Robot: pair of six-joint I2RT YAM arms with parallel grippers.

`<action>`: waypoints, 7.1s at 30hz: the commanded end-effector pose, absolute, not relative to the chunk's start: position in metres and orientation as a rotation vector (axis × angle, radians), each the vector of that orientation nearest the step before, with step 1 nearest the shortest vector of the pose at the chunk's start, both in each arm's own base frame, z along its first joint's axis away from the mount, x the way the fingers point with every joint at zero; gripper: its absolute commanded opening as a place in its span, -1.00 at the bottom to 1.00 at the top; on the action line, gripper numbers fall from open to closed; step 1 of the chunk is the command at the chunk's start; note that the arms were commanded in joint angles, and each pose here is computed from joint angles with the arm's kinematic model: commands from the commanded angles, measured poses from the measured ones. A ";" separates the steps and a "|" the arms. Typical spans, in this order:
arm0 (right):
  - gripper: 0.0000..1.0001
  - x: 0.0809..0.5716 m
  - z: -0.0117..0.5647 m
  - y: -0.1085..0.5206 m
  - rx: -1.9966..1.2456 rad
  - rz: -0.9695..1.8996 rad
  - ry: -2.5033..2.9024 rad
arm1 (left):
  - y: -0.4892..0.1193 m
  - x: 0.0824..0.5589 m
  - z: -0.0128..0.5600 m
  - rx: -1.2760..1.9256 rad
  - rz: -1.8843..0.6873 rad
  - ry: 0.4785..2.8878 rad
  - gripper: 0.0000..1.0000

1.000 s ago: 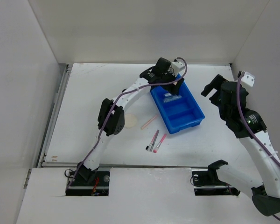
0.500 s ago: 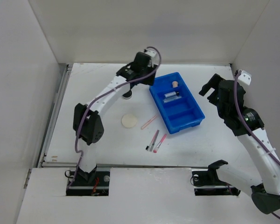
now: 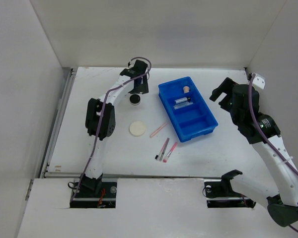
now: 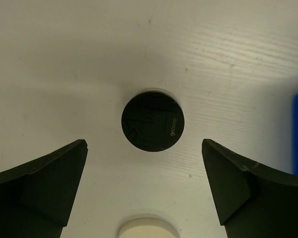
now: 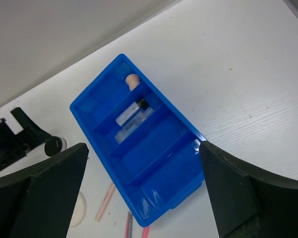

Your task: Organize the makeup

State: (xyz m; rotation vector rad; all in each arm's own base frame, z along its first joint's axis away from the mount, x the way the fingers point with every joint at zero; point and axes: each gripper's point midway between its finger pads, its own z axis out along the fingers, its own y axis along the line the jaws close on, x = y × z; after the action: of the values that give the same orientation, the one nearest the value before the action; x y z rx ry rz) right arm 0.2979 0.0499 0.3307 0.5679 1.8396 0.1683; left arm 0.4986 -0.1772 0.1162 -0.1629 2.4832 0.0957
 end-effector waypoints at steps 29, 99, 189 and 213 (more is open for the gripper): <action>0.99 0.293 0.351 0.044 0.598 0.199 1.771 | -0.175 0.507 0.061 -0.192 0.077 2.598 -0.17; 0.99 0.280 0.355 0.033 0.652 0.199 1.721 | -0.228 0.336 0.129 0.102 -0.151 2.607 0.20; 0.99 0.295 0.333 0.031 0.641 0.093 1.783 | -0.350 0.383 0.273 0.497 -0.702 2.185 -0.29; 0.99 0.287 0.328 0.042 0.637 0.201 1.786 | -0.298 0.290 0.049 0.702 -0.254 2.627 0.19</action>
State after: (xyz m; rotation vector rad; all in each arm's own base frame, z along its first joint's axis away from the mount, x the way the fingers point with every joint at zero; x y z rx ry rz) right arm 0.2858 0.0415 0.3197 0.6225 1.8211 0.1703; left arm 0.2743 -0.2916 0.0534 0.6816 2.6580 -0.3007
